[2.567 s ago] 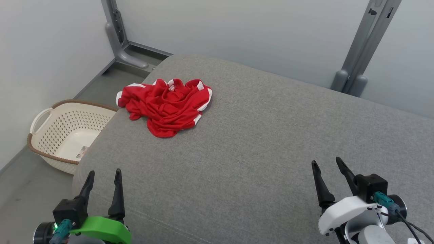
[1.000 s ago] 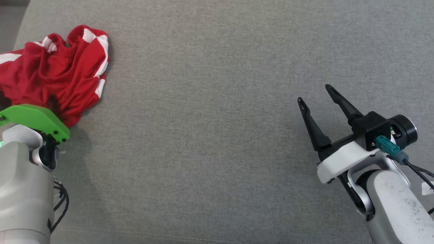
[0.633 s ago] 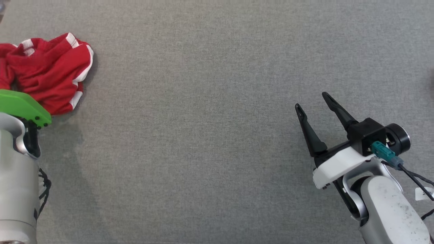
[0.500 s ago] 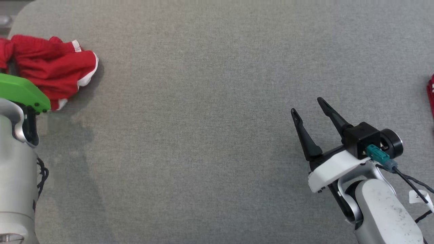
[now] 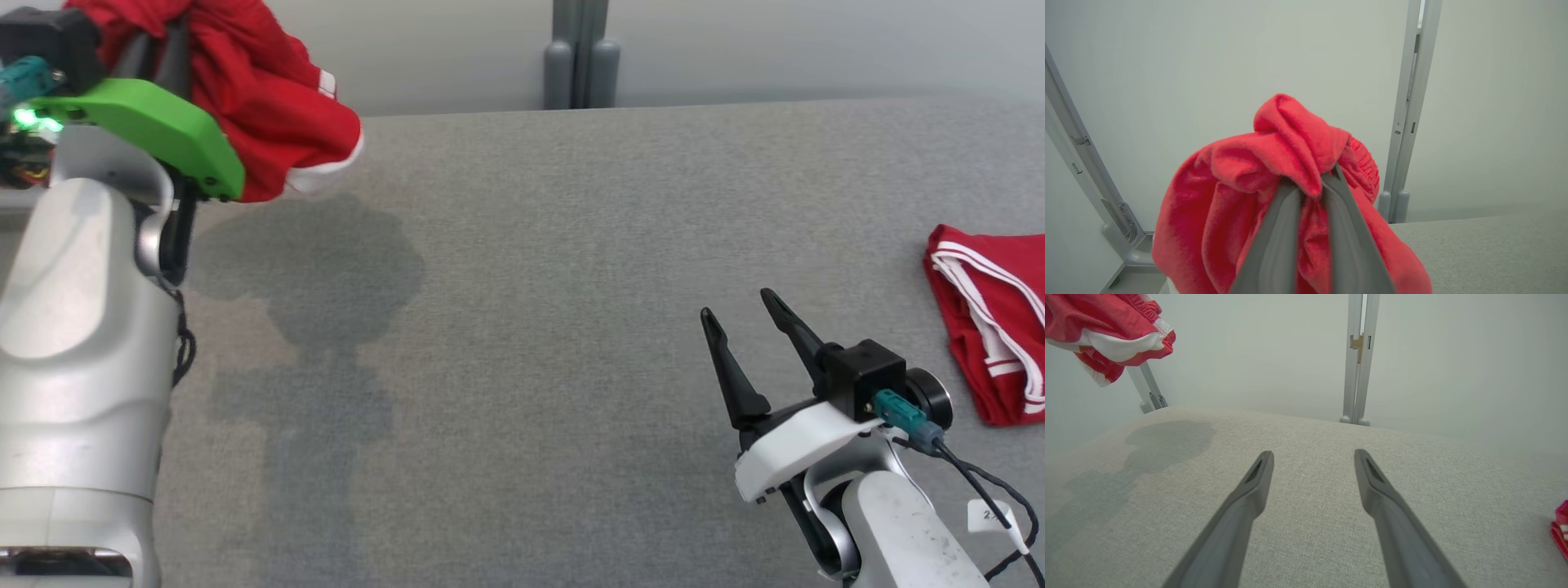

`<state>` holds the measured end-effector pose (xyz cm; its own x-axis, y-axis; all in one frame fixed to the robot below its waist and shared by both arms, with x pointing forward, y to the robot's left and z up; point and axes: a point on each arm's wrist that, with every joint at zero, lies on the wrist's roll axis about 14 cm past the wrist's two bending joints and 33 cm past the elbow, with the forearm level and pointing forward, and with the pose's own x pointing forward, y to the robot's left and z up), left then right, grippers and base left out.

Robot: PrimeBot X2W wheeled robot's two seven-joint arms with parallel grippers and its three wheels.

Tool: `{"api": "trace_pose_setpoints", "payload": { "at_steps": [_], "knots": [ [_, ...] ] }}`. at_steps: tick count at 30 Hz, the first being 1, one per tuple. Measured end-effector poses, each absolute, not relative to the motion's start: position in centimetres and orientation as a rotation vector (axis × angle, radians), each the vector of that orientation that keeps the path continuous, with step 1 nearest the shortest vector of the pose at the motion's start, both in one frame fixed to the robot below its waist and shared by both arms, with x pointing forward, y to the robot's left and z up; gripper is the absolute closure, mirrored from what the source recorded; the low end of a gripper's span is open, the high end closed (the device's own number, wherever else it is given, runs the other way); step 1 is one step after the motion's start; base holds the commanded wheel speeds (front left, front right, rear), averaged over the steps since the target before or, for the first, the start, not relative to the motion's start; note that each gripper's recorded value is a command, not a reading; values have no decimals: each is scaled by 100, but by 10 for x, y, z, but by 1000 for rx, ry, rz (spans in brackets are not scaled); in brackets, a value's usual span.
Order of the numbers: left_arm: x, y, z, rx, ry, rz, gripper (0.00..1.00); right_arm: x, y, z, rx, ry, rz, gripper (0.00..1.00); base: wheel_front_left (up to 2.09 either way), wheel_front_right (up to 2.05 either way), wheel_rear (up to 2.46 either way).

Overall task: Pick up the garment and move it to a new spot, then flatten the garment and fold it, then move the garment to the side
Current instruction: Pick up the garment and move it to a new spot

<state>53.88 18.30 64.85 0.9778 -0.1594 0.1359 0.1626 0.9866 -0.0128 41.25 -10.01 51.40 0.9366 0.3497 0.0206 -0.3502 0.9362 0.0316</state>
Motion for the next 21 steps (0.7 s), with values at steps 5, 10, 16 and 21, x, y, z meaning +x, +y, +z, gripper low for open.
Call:
{"api": "trace_pose_setpoints", "payload": {
  "at_steps": [5, 10, 16, 21],
  "knots": [
    [528, 97, 664, -49, -165, -367, 100, 400, -126, 522, 29, -35, 282, 0, 0, 0, 0],
    [509, 15, 650, -99, -129, -571, 100, 388, -148, 525, 20, -41, 220, 0, 0, 0, 0],
    [481, -62, 624, -111, -70, -773, 100, 374, -178, 528, 9, -44, 133, 0, 0, 0, 0],
    [460, -97, 574, -128, 59, -860, 100, 363, -199, 527, 7, -41, 66, 0, 0, 0, 0]
  ]
}}
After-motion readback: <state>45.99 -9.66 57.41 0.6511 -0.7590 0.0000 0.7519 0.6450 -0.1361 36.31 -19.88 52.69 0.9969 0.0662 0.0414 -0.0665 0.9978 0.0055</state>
